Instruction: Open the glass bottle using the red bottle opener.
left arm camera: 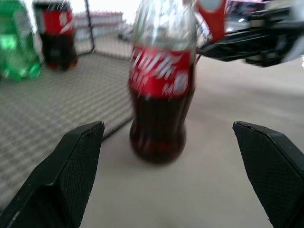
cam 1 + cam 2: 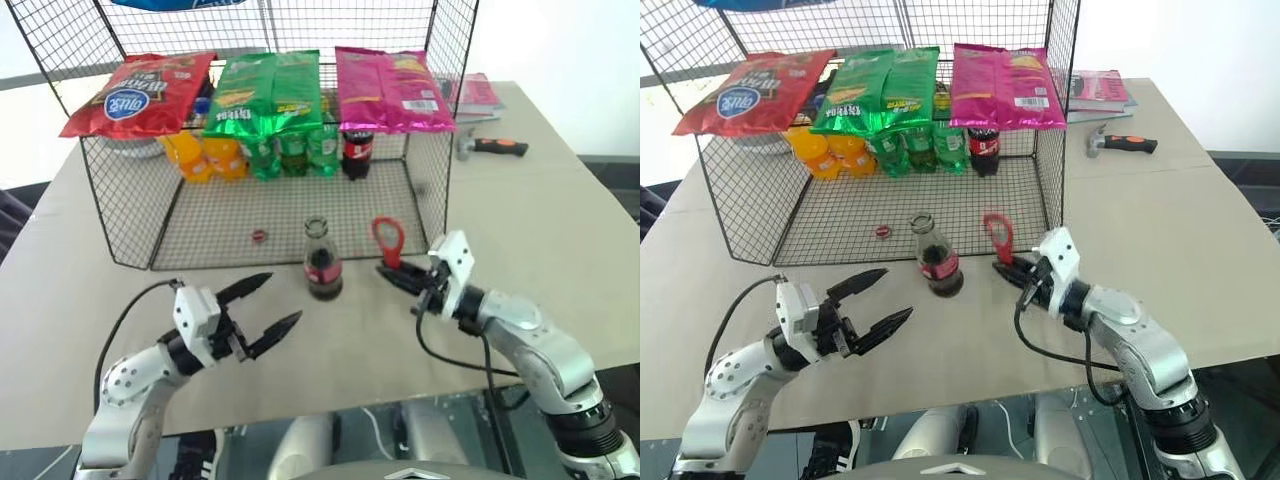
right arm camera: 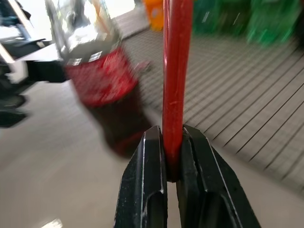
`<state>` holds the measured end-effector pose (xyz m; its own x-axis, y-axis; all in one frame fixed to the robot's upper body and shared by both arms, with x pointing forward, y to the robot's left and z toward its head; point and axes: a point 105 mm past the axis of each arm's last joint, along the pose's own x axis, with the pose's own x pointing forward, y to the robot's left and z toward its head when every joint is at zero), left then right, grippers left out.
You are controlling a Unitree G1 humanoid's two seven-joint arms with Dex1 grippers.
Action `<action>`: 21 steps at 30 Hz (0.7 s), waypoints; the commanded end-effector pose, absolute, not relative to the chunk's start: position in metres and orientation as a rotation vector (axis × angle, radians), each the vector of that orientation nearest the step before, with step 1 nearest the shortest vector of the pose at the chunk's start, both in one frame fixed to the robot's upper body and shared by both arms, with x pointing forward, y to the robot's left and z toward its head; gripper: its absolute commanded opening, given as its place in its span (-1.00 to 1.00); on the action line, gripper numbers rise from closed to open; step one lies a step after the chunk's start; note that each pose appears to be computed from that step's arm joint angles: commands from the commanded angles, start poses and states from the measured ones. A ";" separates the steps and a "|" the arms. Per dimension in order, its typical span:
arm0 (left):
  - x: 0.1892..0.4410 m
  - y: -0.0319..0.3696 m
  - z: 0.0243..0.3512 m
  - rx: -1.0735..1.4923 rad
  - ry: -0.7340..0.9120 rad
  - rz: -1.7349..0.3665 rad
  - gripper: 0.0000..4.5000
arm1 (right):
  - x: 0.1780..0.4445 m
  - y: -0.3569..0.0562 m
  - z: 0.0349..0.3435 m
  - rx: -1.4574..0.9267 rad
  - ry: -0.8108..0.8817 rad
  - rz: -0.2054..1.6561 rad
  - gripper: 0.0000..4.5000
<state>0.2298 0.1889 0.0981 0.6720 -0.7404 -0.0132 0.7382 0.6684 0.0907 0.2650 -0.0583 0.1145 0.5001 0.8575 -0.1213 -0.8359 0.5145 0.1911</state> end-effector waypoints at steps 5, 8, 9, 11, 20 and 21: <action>0.232 0.199 0.090 0.143 0.055 -0.766 1.00 | 0.263 -0.066 0.115 0.161 0.345 1.029 0.39; 0.232 0.201 0.089 0.151 0.068 -0.751 1.00 | 0.267 -0.076 0.114 0.138 0.347 0.978 0.97; 0.231 0.202 0.088 0.160 0.079 -0.746 1.00 | 0.266 -0.081 0.113 0.119 0.351 0.974 0.97; 0.229 0.204 0.085 0.181 0.098 -0.734 1.00 | 0.263 -0.095 0.109 -0.017 0.334 0.979 0.97; 0.225 0.219 0.087 0.245 0.111 -0.674 1.00 | 0.284 -0.132 0.137 -0.644 -0.086 0.874 0.97; 0.224 0.220 0.087 0.252 0.110 -0.666 1.00 | 0.282 -0.133 0.138 -0.621 -0.101 0.876 0.97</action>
<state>0.2251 0.2155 0.0757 0.7655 -0.6116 -0.2000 0.6399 0.7561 0.1371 0.2820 -0.1287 0.1208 0.6340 0.7316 -0.2508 -0.7304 0.4599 -0.5049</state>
